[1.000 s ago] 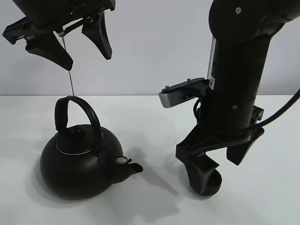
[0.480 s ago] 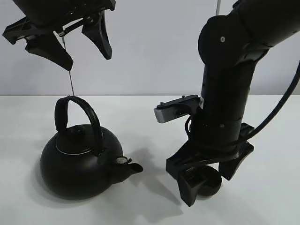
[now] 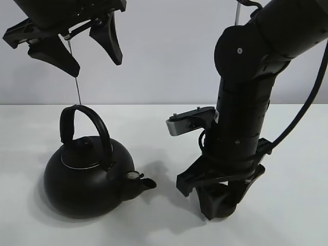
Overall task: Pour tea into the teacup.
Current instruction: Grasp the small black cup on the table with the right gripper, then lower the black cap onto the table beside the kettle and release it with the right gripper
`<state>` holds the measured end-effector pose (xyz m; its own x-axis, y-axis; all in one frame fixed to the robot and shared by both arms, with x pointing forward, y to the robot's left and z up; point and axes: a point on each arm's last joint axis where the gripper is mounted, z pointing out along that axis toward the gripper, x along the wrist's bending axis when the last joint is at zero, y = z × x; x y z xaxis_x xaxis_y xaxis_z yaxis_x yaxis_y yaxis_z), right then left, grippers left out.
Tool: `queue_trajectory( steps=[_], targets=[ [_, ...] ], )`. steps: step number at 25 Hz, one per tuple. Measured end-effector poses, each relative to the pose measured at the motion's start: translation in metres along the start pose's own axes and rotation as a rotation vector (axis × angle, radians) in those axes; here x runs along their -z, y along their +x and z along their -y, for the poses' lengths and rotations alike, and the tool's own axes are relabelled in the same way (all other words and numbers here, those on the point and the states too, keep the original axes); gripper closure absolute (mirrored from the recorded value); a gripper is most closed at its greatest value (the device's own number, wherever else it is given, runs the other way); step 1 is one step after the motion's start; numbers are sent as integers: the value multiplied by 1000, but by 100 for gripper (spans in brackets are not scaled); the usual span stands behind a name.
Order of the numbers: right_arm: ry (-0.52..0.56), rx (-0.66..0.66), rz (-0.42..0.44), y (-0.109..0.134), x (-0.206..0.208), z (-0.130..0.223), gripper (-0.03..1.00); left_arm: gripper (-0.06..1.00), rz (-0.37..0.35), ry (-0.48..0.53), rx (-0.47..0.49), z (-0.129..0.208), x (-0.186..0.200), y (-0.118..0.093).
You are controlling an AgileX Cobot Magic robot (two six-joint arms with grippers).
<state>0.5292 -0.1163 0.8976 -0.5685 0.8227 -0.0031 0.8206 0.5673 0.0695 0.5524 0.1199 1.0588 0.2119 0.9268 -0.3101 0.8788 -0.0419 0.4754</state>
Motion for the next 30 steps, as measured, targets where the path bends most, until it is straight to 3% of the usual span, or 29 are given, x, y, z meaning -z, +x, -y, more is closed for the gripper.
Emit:
queue_trajectory(
  steps=[1,11,19,30],
  targets=[
    [-1,-3,0,0,0,0,58,42,0,0,0,0,0,0],
    [-29,-23,-7,1,9,-1,57,42,0,-1,0,0,0,0],
    [-145,4,-2,1,38,-4,57,42,0,-1,0,0,0,0],
    [-256,9,-21,2,41,-13,57,42,0,-1,0,0,0,0]
  ],
)
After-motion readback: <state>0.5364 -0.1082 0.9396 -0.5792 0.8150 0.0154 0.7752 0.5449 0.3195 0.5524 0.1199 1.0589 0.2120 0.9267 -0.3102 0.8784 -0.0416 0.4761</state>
